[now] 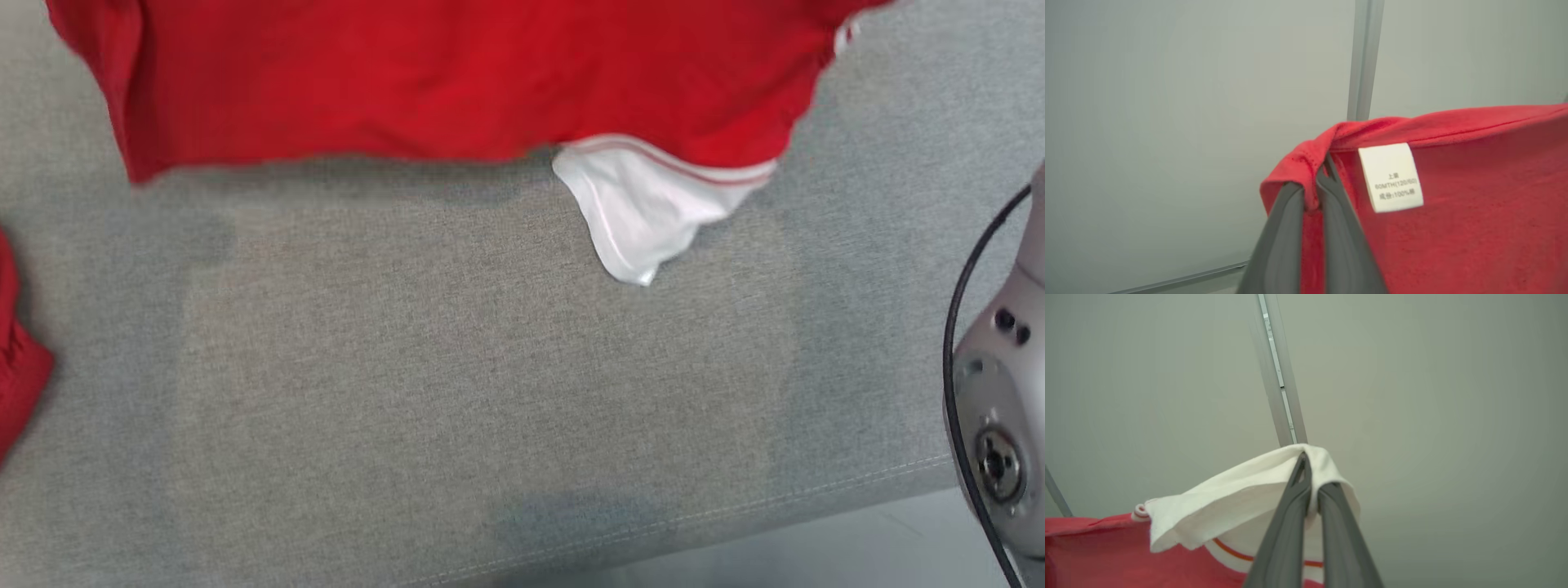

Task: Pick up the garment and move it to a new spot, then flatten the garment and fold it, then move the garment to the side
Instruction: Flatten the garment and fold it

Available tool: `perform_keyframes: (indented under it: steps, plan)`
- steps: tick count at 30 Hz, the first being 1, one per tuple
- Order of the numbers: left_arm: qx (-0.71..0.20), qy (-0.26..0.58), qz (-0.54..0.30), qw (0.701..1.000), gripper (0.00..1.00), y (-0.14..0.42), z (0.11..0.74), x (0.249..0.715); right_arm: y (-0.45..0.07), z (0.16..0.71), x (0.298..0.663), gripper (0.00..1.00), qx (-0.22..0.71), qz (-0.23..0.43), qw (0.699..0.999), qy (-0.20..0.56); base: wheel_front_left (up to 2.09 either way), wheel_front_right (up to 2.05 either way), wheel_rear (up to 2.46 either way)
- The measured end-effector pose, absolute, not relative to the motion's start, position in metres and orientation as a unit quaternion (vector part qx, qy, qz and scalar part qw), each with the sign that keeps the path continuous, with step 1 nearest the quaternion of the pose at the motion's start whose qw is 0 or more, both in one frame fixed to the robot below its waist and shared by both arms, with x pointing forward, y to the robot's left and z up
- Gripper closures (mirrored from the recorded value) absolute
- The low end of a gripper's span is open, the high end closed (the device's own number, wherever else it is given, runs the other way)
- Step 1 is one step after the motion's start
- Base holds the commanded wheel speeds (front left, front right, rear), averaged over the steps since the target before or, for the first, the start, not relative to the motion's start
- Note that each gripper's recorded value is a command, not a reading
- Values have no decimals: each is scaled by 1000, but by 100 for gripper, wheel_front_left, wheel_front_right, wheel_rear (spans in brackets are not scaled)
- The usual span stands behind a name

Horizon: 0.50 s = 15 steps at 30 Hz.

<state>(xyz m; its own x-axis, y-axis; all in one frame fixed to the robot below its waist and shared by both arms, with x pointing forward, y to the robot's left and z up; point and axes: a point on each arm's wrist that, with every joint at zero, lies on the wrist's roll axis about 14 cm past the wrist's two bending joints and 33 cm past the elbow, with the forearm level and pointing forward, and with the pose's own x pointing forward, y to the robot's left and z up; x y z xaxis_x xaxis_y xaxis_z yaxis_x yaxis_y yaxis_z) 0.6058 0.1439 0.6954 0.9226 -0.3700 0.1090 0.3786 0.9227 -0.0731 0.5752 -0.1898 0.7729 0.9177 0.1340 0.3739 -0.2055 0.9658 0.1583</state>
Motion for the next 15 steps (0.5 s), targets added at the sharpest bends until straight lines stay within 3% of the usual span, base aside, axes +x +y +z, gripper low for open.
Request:
perform_keyframes:
  steps: [8, 12, 15]
  plan:
    - [58, -130, -143, 979, 100, 139, 703, 697, -183, 777, 667, 100, 63, 46, 968, -237, 0, 0, 0]
    - [63, -182, -129, 973, 100, 141, 699, 725, -181, 774, 693, 100, 70, 41, 956, -280, 0, 0, 0]
    - [45, -181, -120, 975, 100, 149, 665, 743, -167, 739, 714, 100, 87, 61, 958, -267, 0, 0, 0]
